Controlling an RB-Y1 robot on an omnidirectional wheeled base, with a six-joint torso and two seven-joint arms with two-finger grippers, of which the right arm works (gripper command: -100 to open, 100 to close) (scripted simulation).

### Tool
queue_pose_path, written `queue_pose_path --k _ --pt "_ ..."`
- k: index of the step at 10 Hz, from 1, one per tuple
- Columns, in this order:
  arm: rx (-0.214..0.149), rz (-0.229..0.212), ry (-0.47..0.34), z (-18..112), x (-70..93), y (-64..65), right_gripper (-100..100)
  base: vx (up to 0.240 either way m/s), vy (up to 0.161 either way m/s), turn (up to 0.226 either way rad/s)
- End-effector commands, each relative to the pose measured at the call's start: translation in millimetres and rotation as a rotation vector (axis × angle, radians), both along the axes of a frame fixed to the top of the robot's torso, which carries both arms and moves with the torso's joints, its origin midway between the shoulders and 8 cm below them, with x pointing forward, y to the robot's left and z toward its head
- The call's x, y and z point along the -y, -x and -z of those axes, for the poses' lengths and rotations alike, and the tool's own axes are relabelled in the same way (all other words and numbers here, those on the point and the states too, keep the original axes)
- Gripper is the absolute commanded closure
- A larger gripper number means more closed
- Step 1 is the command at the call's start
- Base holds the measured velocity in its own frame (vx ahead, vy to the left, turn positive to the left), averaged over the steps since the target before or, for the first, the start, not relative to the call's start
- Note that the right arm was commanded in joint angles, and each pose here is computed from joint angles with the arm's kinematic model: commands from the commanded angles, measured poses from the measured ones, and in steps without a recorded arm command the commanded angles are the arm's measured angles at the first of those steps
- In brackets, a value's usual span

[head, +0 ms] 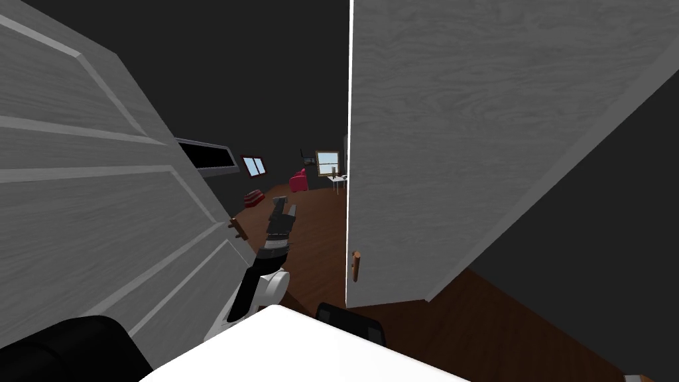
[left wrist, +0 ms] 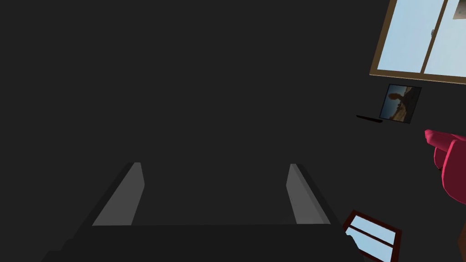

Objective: Push the door open

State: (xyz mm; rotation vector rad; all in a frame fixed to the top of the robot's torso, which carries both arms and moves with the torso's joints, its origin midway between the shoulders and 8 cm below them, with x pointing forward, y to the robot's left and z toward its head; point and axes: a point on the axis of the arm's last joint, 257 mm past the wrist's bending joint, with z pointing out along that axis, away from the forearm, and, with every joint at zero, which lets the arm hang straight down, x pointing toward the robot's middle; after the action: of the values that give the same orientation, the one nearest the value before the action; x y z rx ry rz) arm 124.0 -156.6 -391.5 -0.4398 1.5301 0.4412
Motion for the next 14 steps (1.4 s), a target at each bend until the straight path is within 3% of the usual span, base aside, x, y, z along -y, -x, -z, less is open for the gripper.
queue_pose_path --k 1,2,3,7,8,14 --pt "0.0 0.0 0.0 0.0 0.0 -0.1 100 0.0 0.0 0.0" --pt "0.0 0.052 0.009 0.6 11.9 -8.2 -100 0.05 0.114 -0.168" --pt "0.001 0.065 0.01 0.7 14.6 -10.2 -100 0.053 0.196 -0.129" --pt "0.004 0.194 0.005 0.2 34.6 -28.1 -100 0.091 0.206 -0.134" --pt "0.004 0.175 0.007 1.5 32.4 -24.7 -100 0.041 0.09 -0.027" --pt "-0.002 0.188 0.024 1.3 43.6 -33.9 -100 0.176 0.08 0.027"
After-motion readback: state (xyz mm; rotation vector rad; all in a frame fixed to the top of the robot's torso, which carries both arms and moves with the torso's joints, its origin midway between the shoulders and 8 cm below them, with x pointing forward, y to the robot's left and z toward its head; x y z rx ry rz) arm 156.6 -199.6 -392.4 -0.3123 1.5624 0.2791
